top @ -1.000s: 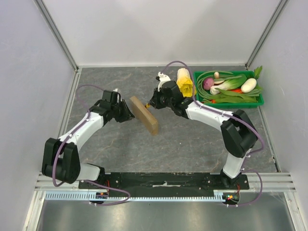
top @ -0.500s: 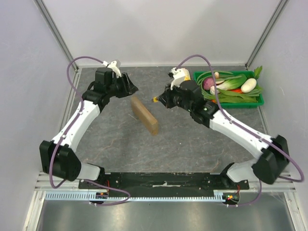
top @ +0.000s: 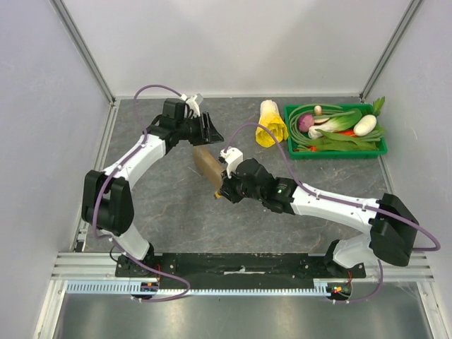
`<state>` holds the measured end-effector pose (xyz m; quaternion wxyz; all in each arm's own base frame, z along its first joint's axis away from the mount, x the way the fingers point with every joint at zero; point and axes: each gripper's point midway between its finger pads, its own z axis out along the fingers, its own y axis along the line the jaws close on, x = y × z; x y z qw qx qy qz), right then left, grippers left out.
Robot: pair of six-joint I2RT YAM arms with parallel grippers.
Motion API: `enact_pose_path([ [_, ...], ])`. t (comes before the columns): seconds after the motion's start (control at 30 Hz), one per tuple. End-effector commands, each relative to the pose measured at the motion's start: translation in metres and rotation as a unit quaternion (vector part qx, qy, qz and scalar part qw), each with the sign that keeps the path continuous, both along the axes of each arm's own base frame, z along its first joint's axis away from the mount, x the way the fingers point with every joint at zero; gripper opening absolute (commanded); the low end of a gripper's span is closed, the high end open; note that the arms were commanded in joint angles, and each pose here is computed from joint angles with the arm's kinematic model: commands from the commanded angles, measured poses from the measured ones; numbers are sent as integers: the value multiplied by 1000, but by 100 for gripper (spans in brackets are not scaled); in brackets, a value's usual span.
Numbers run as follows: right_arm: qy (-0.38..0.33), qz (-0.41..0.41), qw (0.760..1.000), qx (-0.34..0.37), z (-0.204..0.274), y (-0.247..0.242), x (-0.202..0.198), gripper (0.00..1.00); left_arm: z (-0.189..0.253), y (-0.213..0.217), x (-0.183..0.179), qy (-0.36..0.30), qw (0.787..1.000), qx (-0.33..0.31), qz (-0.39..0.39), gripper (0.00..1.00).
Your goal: Unpack the express box
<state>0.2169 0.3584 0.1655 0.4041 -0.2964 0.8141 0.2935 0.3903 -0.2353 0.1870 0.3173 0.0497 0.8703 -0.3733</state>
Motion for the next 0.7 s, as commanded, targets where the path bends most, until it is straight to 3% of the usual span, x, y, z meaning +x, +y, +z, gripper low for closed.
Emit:
enact_pose_path([
  [0.0, -17, -84, 996, 12, 3, -6, 24, 0, 2, -12, 4, -30, 999, 16, -39, 55],
  [0.23, -22, -140, 990, 8, 0, -14, 38, 0, -31, 2, -6, 7, 996, 87, -19, 51],
  [0.67, -36, -226, 973, -15, 3, -56, 58, 0, -37, 10, -33, 32, 994, 96, -37, 48],
])
